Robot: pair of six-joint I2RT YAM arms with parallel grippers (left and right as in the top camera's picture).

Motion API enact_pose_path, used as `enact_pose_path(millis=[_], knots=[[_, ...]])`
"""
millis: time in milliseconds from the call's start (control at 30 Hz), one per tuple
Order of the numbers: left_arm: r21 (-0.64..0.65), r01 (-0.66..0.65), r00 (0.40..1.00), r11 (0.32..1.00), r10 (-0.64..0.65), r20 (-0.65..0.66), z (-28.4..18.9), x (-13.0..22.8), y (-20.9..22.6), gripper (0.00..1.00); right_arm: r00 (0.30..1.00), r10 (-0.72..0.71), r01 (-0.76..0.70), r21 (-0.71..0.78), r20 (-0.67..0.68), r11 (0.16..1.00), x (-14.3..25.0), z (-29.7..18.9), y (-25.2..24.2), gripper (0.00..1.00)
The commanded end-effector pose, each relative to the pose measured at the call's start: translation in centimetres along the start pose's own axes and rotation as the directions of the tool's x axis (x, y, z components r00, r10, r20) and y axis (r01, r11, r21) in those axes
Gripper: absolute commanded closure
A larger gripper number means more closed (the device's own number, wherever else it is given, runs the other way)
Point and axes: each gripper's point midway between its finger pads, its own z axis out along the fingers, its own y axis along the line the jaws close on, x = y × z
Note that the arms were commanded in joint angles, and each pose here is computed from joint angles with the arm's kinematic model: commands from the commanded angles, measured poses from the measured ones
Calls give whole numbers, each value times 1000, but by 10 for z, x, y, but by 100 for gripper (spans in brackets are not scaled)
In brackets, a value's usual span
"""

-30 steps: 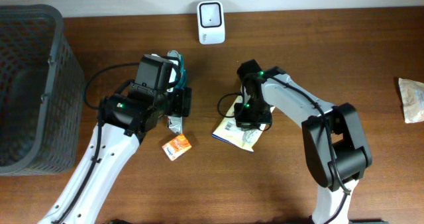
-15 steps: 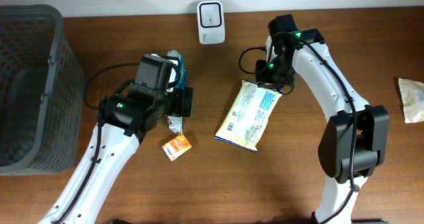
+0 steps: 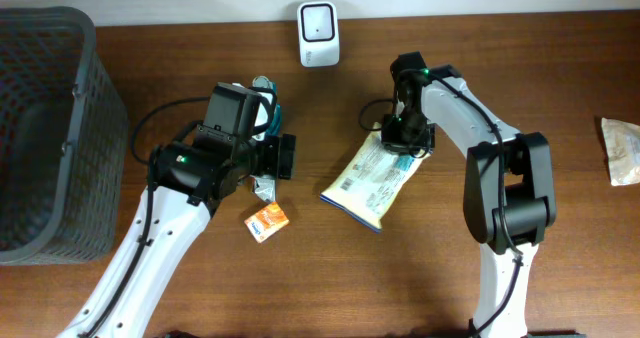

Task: Scan the item barcode

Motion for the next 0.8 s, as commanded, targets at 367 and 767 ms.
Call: enact_pose_path(millis=[367, 767], knots=[[37, 7, 999, 999, -5, -48, 10, 13, -5, 16, 957, -138, 139, -14, -256, 990, 71, -70, 3, 59], [-133, 119, 992, 984, -122, -15, 9, 11, 25, 16, 888, -216, 250, 32, -407, 968, 141, -16, 34, 63]])
